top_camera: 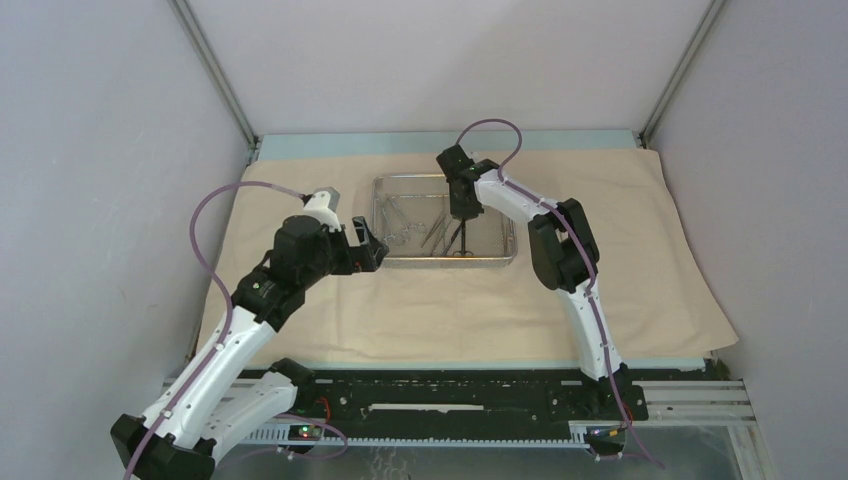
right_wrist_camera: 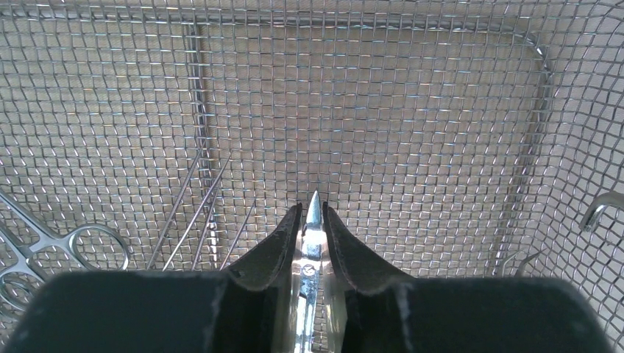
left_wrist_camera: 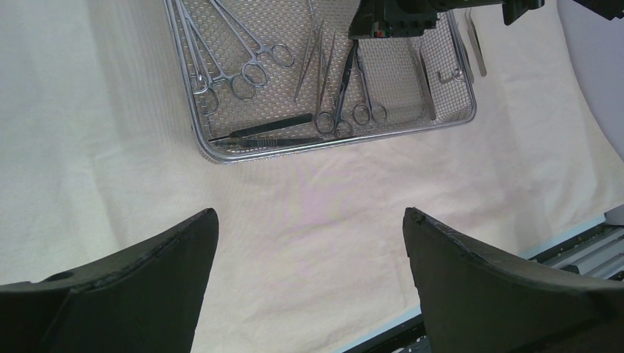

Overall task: Open and lay out the surgical kit
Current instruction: Pick up the medical item from the container.

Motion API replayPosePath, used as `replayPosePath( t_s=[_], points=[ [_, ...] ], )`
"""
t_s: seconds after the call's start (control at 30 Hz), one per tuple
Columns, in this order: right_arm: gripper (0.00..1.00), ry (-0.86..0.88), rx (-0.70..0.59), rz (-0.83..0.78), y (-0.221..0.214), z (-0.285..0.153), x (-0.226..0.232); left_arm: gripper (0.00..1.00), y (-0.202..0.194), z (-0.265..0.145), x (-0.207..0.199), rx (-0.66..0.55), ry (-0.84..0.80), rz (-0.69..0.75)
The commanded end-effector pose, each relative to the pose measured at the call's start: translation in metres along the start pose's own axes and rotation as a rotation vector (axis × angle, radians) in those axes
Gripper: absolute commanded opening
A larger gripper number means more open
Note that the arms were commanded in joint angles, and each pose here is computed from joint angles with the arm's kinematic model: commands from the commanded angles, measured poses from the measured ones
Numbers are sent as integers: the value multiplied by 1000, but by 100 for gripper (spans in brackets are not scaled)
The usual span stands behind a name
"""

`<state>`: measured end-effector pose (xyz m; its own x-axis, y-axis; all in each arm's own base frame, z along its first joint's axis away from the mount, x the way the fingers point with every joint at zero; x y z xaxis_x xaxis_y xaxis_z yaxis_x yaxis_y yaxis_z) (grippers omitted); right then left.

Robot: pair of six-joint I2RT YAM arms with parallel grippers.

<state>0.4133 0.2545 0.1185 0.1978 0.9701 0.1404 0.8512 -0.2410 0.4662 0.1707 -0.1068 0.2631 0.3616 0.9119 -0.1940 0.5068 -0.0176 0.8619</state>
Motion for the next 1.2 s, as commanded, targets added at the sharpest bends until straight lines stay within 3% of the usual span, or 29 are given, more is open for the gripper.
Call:
replayPosePath(
  t_s=[0.0, 0.27, 0.63, 1.17],
  points=[
    [23, -1, -14, 38, 7, 3, 0, 100, -1, 3, 0, -22, 2, -5],
    [21, 17, 4, 53, 10, 7, -3, 100, 1, 6, 0, -15, 2, -4],
    [0, 34, 11, 60, 10, 6, -3, 100, 5, 5, -1, -19, 0, 3],
    [0, 93, -87, 25, 30, -32, -9, 100, 6, 6, -1, -23, 3, 5]
  ],
)
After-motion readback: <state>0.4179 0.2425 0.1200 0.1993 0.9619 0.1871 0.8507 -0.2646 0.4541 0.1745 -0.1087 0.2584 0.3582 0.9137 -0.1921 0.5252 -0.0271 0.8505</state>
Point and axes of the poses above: each gripper's point midway between its finger pads, its own z axis out along the fingers, its own x axis along the line the jaws close on, y = z × x, the point moved 10 cm from there along -z, back along the fingers, and after that the axes turned 15 degrees about z, right-handed, at the moved point
